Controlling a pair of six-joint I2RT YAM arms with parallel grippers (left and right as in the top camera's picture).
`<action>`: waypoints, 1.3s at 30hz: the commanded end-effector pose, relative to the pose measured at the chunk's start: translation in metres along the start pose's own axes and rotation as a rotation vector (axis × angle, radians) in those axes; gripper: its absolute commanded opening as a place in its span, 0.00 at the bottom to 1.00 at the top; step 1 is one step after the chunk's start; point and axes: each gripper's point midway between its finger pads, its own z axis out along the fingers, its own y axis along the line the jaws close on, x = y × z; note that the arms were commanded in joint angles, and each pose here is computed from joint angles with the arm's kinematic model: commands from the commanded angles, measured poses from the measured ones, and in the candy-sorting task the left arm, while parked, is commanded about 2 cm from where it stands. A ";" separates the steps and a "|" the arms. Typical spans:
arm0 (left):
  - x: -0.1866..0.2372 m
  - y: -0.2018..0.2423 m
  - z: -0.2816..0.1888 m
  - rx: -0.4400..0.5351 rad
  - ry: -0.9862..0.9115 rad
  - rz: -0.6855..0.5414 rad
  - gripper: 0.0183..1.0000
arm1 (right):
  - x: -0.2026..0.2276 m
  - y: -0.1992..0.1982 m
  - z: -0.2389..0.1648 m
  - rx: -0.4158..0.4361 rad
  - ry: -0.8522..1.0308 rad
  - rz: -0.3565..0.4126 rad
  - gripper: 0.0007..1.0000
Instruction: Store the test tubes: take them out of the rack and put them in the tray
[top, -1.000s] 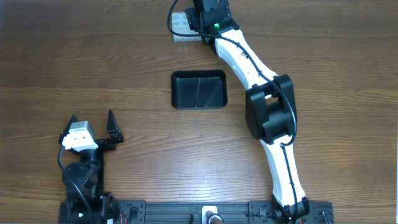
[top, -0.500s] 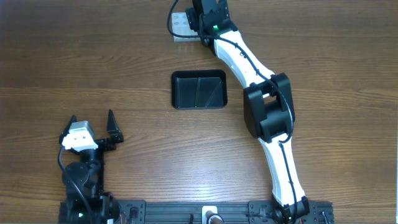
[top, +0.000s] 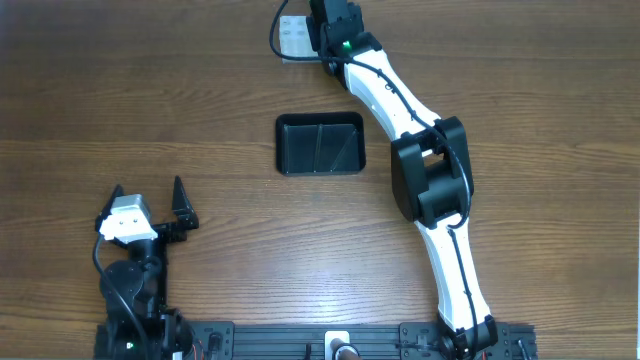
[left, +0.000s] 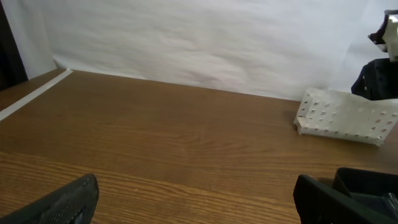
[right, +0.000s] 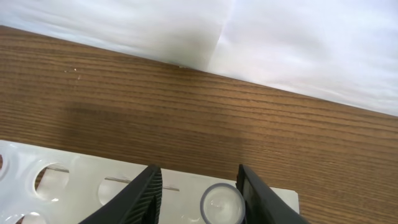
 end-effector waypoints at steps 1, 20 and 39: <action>0.000 0.001 0.000 -0.004 -0.005 0.011 1.00 | 0.006 0.001 0.005 0.012 0.009 0.018 0.38; 0.000 0.001 0.000 -0.004 -0.005 0.011 1.00 | -0.056 -0.003 -0.040 -0.001 -0.012 0.021 0.32; 0.000 0.001 0.000 -0.004 -0.005 0.011 1.00 | -0.039 -0.007 -0.031 0.010 0.033 0.044 0.90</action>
